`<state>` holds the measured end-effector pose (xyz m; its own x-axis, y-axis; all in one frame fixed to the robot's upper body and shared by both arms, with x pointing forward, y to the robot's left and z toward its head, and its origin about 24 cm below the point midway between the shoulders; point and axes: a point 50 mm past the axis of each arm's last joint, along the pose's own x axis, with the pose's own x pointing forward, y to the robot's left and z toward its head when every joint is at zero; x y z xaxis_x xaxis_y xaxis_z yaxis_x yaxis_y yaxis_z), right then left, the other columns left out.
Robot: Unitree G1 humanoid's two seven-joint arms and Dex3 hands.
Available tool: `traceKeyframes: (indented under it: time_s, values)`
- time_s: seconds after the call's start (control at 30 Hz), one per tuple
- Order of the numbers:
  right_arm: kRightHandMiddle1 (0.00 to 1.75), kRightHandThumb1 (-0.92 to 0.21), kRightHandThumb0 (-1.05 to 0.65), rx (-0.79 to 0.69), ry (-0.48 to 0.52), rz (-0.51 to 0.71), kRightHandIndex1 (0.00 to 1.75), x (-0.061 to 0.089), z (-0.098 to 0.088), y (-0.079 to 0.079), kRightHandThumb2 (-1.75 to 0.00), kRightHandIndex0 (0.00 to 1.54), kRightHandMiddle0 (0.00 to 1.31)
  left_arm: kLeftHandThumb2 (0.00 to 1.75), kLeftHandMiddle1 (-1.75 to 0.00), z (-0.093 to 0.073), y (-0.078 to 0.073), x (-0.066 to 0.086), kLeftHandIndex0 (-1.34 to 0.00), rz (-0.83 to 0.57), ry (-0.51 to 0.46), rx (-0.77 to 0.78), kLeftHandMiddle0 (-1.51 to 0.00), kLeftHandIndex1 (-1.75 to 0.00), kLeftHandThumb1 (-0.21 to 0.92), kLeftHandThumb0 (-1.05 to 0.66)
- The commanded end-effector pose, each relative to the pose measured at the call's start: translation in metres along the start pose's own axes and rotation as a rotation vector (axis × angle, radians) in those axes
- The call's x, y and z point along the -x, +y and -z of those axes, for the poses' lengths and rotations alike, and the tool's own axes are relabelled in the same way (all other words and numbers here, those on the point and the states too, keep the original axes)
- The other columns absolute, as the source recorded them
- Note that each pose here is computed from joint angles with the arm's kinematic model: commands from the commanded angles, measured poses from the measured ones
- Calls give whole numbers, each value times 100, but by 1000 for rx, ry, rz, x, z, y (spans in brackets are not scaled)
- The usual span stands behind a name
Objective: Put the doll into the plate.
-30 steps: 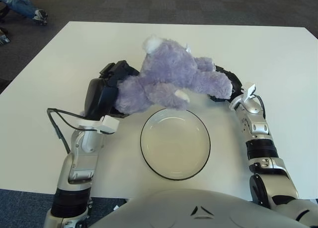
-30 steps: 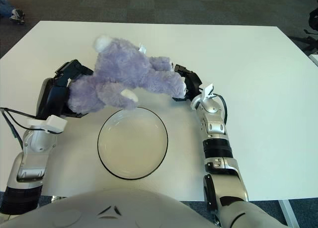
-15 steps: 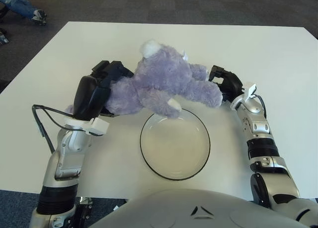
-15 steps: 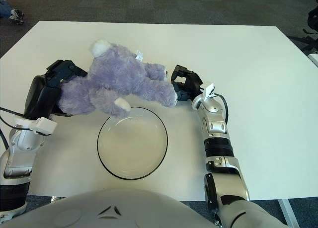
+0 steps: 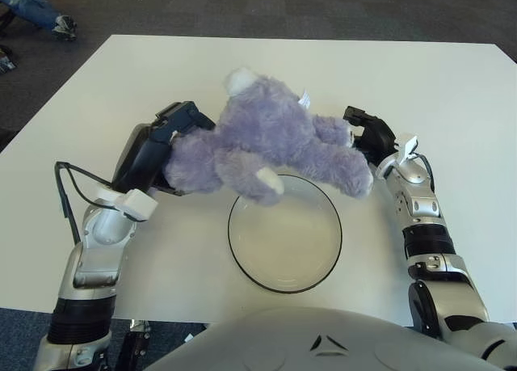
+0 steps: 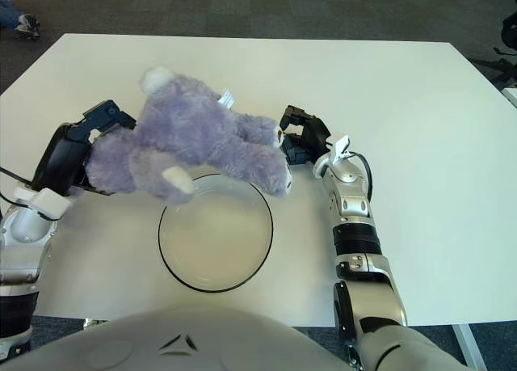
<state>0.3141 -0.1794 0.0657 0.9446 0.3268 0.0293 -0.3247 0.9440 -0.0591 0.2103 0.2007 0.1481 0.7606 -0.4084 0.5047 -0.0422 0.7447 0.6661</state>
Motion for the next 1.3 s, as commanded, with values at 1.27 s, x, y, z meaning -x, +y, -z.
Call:
traceKeyframes:
  time_s: [1.27]
  values:
    - [175, -27, -50, 24, 6, 0, 175, -3, -3, -4, -137, 124, 65, 175, -175, 17, -4, -4, -117, -43, -351, -205, -91, -175, -3, 65]
